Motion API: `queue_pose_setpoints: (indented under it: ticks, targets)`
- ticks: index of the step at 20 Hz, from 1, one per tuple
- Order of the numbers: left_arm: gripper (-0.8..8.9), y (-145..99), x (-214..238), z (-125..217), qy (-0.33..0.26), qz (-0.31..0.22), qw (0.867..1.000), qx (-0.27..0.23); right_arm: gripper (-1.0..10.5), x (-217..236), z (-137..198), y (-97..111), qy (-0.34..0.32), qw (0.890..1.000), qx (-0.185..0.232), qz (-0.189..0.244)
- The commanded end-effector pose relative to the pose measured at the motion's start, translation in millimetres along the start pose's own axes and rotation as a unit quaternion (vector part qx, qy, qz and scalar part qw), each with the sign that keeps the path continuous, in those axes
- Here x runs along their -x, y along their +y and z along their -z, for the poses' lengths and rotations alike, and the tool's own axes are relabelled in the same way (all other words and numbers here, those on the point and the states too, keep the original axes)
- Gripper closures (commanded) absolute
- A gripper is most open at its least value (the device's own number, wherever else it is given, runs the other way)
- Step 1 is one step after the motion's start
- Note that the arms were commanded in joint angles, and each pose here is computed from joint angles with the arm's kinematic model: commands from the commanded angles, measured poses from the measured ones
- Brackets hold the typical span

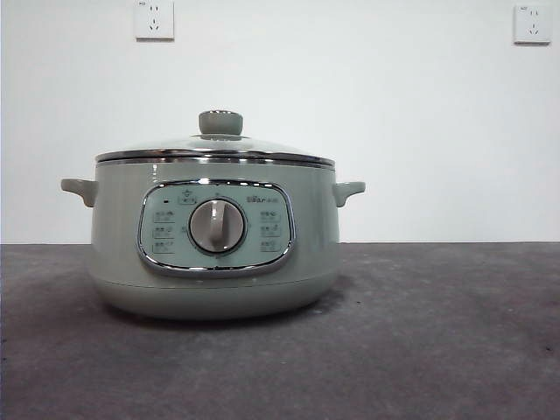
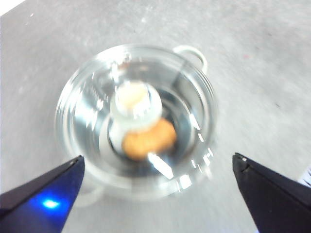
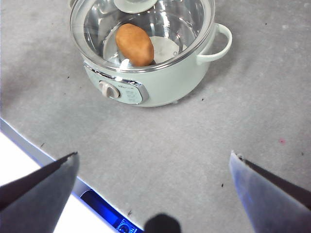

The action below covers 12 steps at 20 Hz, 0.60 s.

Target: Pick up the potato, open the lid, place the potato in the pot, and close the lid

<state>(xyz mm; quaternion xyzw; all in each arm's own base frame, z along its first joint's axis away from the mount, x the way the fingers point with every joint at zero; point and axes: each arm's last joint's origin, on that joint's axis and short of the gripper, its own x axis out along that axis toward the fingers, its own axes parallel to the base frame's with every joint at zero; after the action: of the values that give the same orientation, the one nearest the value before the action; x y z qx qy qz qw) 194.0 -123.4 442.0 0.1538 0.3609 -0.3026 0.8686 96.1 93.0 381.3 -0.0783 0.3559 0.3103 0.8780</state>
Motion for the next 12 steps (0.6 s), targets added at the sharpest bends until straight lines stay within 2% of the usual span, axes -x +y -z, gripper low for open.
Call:
queue_pose_setpoints:
  ticks: [1,3,4,5,6,7,12]
  targets:
    - [0.95,-5,30,17,-0.001,0.003,1.0,0.007,1.9,-2,1,0,0.004,1.0,-0.003,-0.004]
    - [1.05,-7,49,28,-0.01,0.002,1.0,0.011,1.9,-4,1,0,0.009,1.0,-0.002,-0.003]
    - [1.69,-8,58,31,-0.022,0.001,1.0,0.011,1.9,-6,1,1,0.013,1.0,-0.002,-0.003]
    - [3.08,-9,64,34,-0.03,0.0,0.999,0.011,2.3,-6,2,1,0.02,1.0,-0.001,-0.002]
    - [5.31,-9,67,35,-0.035,-0.001,0.999,0.011,5.1,-7,2,1,0.03,1.0,0.0,-0.003]
    - [8.4,-9,70,37,-0.039,-0.003,0.999,0.011,9.9,-8,4,0,0.038,0.999,0.011,-0.003]
    - [8.17,-10,73,38,-0.043,-0.003,0.999,0.017,9.5,-9,6,1,0.054,0.998,0.011,-0.018]
